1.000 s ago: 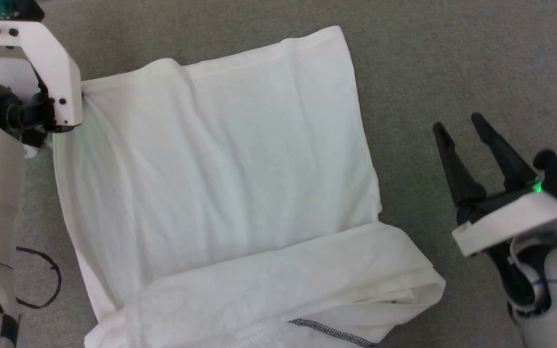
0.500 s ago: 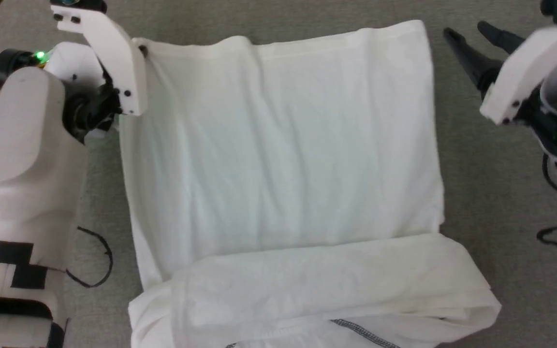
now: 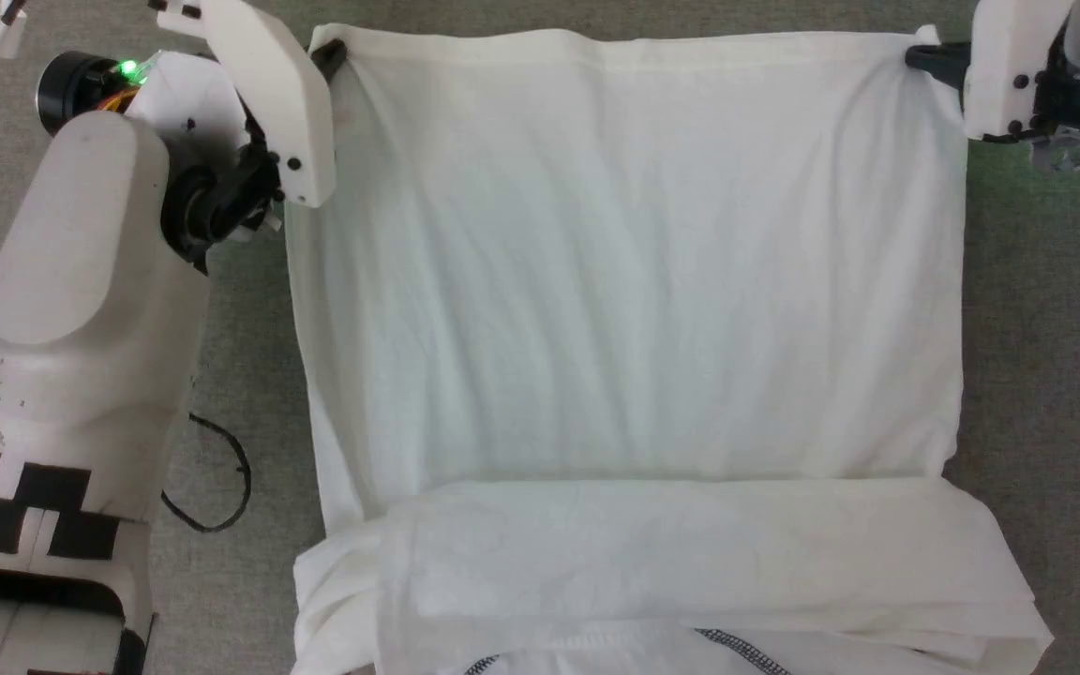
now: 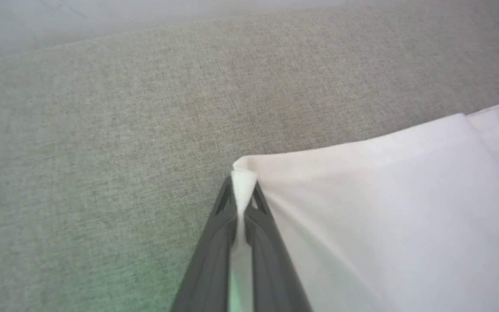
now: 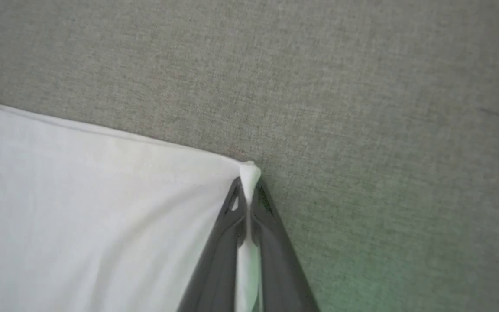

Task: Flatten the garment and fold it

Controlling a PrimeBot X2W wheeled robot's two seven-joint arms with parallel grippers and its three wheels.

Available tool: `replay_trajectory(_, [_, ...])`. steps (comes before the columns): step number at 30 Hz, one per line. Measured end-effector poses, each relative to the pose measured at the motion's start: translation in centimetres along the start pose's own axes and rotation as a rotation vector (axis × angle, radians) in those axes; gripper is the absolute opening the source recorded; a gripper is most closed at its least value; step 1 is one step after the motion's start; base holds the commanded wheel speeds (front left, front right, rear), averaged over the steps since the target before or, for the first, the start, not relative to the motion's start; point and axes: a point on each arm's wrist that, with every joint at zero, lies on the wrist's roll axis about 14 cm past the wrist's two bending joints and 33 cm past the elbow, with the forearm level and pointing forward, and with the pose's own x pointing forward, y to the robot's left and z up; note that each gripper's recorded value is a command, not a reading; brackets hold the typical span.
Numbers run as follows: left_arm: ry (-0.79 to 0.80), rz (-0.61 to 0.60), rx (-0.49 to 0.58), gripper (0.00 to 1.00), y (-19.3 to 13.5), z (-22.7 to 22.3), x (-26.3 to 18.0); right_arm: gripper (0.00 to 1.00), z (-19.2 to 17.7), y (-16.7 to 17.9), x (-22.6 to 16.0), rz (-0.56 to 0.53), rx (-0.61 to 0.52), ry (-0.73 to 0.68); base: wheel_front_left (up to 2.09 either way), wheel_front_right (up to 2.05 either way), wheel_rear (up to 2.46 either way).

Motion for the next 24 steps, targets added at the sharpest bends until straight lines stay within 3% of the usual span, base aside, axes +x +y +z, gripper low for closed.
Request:
replay_trajectory(3, [-0.016, 0.003, 0.006, 0.00, 0.1, 0.3, -0.2, 0.00, 0.1, 0.3, -0.2, -0.003, -0.029, 0.017, 0.00, 0.00, 0.00])
replay_trajectory(7, [-0.112, 0.031, 0.020, 0.00, 0.8, 2.3, -1.0, 0.00, 2.0, 0.7, -1.3, -0.003, -0.071, -0.142, 0.00, 0.00, 0.00])
replay_trajectory(12, [-0.302, 0.098, 0.045, 0.00, 2.1, 6.6, -3.4, 0.00, 8.4, 0.7, -6.5, -0.011, -0.096, -0.532, 0.00, 0.00, 0.00])
replay_trajectory(17, [-0.499, 0.122, 0.102, 0.00, 2.0, 12.1, -7.0, 0.00, 12.6, 0.7, -12.6, -0.023, -0.082, -0.796, 0.00, 0.00, 0.00])
replay_trajectory(24, [-0.649, 0.097, 0.129, 0.00, 0.0, 14.7, -11.1, 0.00, 12.0, 1.7, -16.9, -0.035, -0.154, -0.883, 0.00, 0.00, 0.00])
